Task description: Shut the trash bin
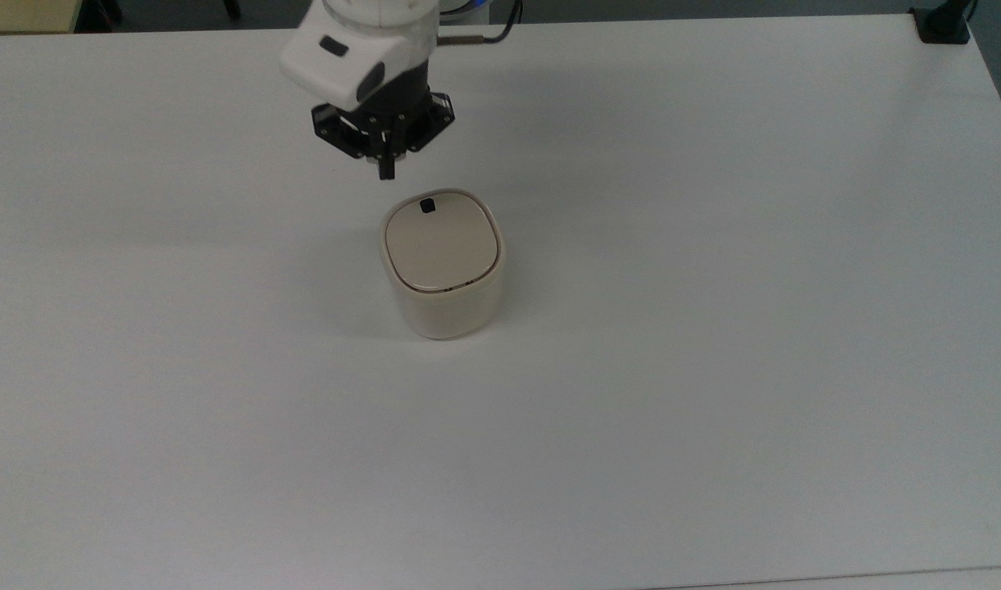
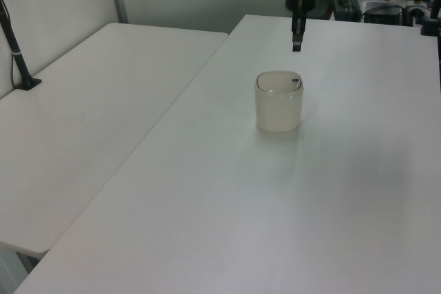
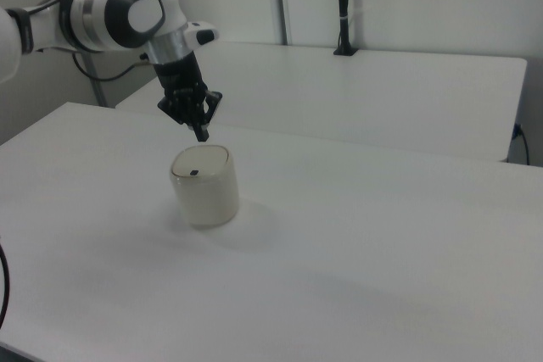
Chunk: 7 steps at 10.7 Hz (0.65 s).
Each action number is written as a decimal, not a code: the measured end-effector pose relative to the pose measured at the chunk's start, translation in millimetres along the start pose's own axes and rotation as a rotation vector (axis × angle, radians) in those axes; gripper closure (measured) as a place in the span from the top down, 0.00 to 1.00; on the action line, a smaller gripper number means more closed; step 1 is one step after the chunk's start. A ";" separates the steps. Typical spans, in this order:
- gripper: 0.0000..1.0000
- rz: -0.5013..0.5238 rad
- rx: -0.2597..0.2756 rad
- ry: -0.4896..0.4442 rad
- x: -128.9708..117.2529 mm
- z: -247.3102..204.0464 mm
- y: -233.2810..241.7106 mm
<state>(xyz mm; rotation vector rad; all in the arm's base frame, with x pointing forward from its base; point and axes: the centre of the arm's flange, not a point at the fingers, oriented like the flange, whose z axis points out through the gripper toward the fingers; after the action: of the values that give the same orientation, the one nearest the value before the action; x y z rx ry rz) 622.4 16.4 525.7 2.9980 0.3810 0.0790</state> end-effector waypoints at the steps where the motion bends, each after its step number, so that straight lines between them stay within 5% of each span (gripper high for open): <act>1: 0.06 0.024 -0.002 0.000 -11.9 -16.8 12.4; 7: 0.11 0.188 0.014 0.006 -57.6 -68.4 55.1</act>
<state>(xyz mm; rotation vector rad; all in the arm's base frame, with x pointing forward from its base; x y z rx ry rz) 575.7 -43.6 598.3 3.0401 0.1003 0.1021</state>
